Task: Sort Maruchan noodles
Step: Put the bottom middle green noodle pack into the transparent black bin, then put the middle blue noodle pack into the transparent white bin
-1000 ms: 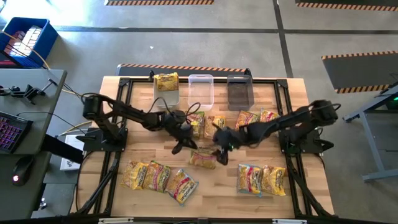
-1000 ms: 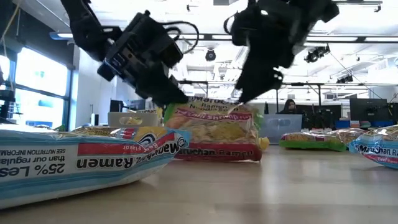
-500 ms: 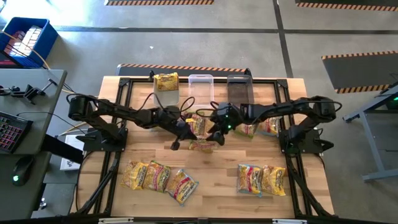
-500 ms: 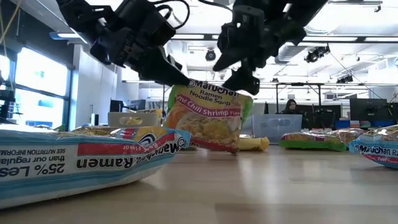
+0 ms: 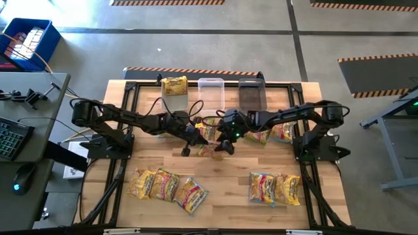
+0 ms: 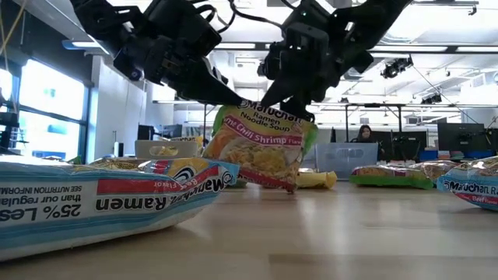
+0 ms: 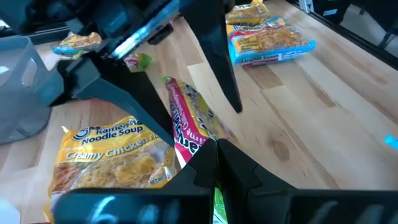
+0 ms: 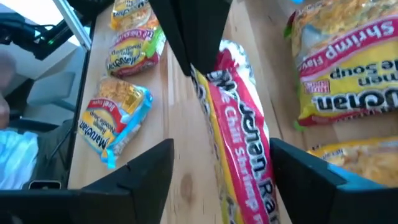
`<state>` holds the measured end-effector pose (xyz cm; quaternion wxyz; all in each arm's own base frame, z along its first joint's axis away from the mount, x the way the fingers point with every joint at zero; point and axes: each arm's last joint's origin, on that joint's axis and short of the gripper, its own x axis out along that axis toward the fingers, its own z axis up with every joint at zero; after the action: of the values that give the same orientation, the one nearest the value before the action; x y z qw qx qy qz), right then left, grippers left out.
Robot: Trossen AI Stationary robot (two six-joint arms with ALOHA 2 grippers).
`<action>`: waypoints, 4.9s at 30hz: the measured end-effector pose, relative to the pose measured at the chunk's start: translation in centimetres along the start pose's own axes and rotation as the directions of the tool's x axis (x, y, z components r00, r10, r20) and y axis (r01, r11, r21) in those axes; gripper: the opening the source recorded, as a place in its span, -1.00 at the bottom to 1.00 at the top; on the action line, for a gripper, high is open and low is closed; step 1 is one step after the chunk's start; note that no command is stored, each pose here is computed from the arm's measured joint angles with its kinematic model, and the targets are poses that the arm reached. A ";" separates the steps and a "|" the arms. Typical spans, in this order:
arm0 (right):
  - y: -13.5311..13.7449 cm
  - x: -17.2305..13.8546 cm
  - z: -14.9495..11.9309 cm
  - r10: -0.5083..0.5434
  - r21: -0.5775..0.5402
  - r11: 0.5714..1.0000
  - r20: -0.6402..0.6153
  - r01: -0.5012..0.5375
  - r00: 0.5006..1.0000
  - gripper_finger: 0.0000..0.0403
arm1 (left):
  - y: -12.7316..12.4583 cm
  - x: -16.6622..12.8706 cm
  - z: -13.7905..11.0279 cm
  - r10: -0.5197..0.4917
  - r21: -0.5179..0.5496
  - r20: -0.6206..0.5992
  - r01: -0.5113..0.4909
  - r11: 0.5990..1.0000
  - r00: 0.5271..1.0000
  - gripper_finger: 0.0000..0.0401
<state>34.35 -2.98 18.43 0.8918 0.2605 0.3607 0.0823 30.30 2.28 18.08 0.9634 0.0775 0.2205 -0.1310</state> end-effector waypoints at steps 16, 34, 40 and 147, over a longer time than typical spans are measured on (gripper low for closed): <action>-0.3 0.6 0.0 0.009 0.021 1.000 0.005 -0.009 1.000 -0.55 | 0.8 -0.2 0.0 0.031 -0.042 0.018 -0.030 0.999 0.999 -1.00; -0.3 0.3 0.2 0.047 -0.090 0.995 0.013 -0.045 0.999 -0.59 | 5.5 -4.6 0.1 0.183 -0.285 0.168 -0.130 0.950 0.969 -0.81; 0.5 -1.5 2.1 -0.031 -0.166 0.986 -0.038 0.025 0.999 -0.59 | 3.4 -7.4 -1.5 0.246 -0.273 0.339 -0.155 0.949 0.908 -0.97; -10.2 -22.9 11.0 -0.814 -0.483 0.542 -0.098 0.688 0.572 -0.02 | 5.9 -11.6 -5.2 0.479 -0.285 0.350 -0.396 0.873 0.805 -1.00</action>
<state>24.88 -23.78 33.45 0.8013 -0.1232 0.5489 -0.2034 19.83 11.47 19.18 0.9945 0.0012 0.0014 0.1050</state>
